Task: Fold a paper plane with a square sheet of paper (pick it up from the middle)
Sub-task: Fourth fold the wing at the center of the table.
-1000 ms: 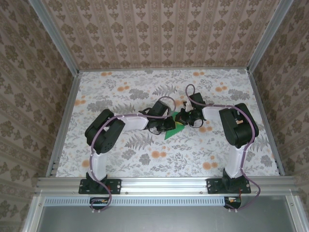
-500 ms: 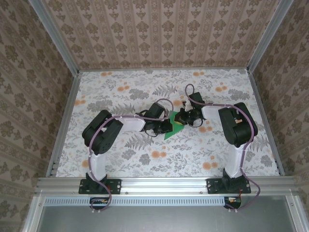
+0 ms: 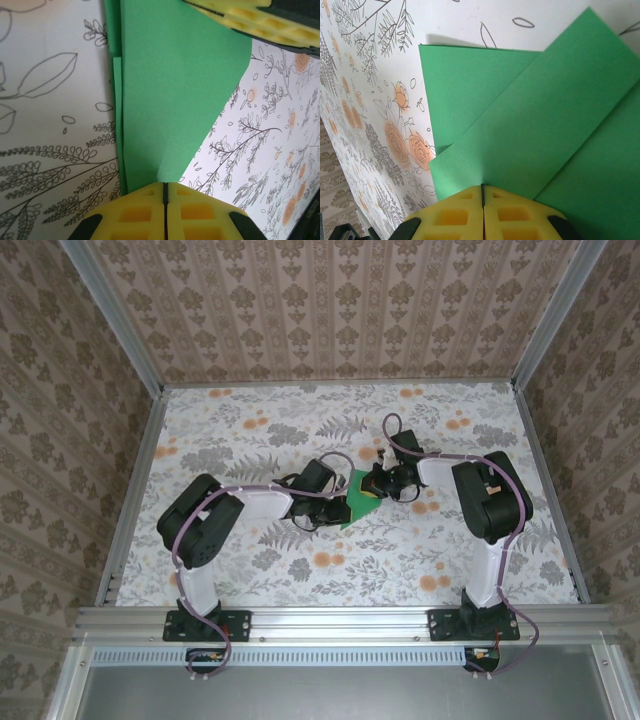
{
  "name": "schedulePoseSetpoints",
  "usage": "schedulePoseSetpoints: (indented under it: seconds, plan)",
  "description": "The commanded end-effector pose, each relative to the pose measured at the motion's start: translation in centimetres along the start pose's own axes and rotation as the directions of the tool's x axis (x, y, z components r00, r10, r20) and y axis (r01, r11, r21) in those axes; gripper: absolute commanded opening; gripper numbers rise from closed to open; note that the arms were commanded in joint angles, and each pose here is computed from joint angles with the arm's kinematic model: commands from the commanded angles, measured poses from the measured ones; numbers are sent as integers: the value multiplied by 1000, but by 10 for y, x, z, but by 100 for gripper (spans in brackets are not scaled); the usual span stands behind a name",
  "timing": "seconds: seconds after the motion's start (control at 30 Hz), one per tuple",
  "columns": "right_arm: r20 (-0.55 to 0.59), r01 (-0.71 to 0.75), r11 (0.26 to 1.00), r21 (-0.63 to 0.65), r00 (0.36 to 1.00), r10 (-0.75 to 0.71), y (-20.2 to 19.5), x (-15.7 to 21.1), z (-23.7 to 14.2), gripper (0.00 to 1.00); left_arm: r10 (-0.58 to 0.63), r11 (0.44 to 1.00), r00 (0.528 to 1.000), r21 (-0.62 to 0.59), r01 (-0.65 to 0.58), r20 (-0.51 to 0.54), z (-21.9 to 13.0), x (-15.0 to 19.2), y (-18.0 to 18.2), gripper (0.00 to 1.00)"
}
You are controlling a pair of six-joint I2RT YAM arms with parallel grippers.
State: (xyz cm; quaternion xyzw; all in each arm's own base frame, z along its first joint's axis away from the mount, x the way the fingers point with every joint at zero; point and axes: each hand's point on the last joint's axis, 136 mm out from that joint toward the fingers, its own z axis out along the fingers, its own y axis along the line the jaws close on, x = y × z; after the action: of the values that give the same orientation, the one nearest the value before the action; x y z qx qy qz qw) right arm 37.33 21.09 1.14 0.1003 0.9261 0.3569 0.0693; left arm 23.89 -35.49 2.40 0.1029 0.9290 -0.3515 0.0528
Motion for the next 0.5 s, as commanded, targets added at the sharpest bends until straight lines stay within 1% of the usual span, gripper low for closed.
schedulePoseSetpoints:
  seconds: [0.0,0.3,0.47]
  plan:
    - [-64,-75,979,192,994,89,-56,25,15,7,-26,998,993,-68,18,-116,-1,38,21,8]
    - [-70,-78,976,205,993,94,-60,27,16,7,-69,987,982,-158,41,-177,-1,63,44,5]
    - [-68,-83,973,216,993,99,-63,27,15,7,-84,984,980,-173,53,-181,-6,73,50,5]
